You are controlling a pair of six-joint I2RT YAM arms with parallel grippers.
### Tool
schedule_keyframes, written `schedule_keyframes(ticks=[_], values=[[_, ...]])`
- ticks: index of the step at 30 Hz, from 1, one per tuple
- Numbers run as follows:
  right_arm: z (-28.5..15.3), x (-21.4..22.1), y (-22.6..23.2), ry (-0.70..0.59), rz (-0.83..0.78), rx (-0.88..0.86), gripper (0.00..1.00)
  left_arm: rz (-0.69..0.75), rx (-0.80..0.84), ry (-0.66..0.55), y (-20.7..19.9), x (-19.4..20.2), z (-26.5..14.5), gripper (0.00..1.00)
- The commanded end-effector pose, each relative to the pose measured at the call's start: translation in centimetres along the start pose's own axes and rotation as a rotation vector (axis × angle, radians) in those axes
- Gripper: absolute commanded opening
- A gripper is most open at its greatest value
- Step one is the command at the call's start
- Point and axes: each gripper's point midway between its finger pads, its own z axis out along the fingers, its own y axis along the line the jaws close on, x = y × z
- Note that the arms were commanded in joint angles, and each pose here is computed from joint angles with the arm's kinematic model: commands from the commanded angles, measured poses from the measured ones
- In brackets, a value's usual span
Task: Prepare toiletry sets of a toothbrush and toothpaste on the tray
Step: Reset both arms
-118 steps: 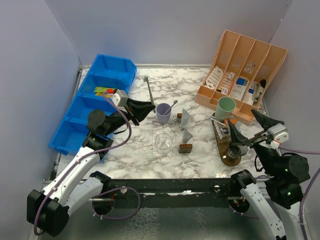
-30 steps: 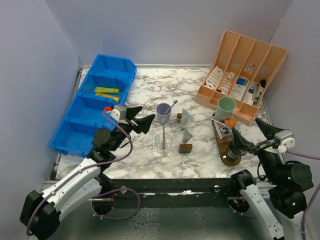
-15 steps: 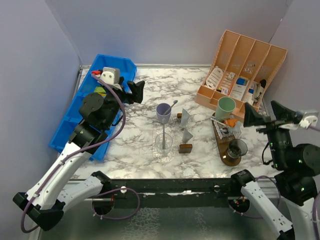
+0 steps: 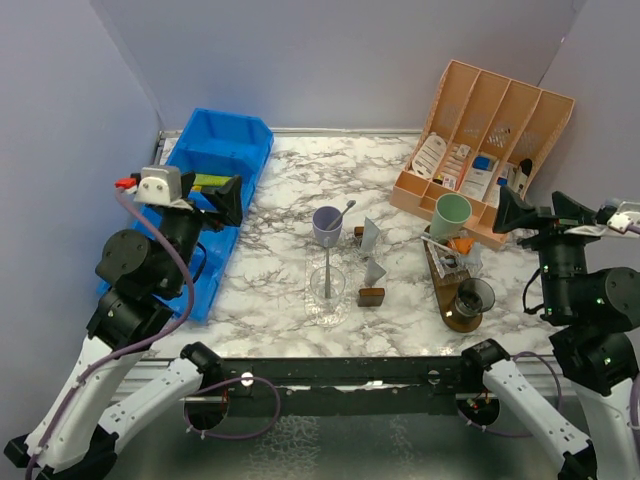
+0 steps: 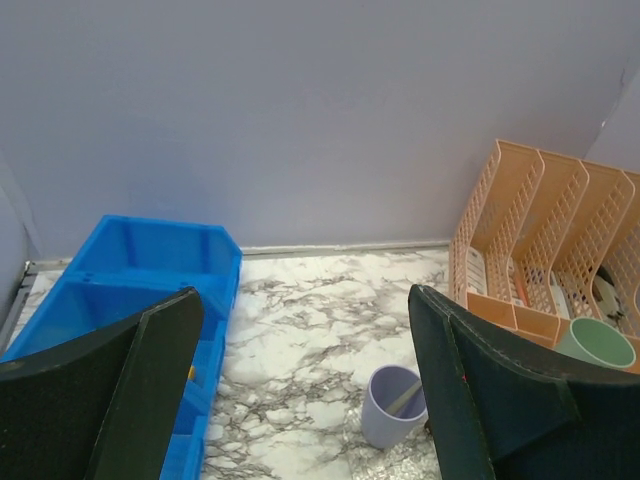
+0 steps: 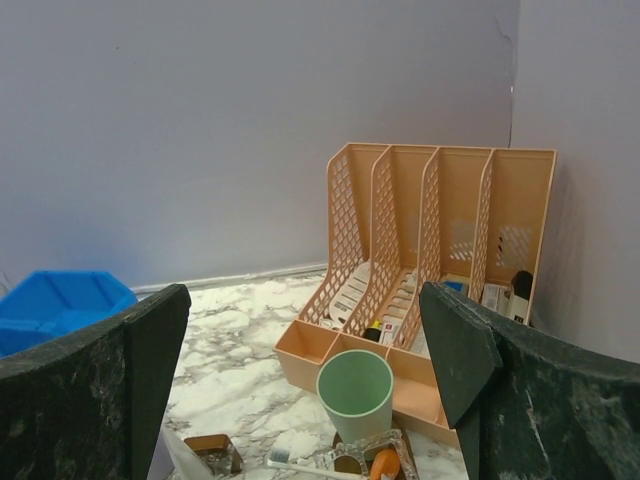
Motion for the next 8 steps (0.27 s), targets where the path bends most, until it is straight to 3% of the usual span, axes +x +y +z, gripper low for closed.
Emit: schedule_keyframes(ticks=[1, 8], values=[[0.1, -1.8, -0.8, -0.045, 0.023, 0.053, 1.00, 0.012, -0.060, -0.003, 1.5, 0.0, -0.9, 0.87], [0.4, -0.9, -0.6, -0.007, 0.016, 0.057, 1.00, -0.015, -0.045, 0.024, 1.1, 1.1, -0.9, 0.86]])
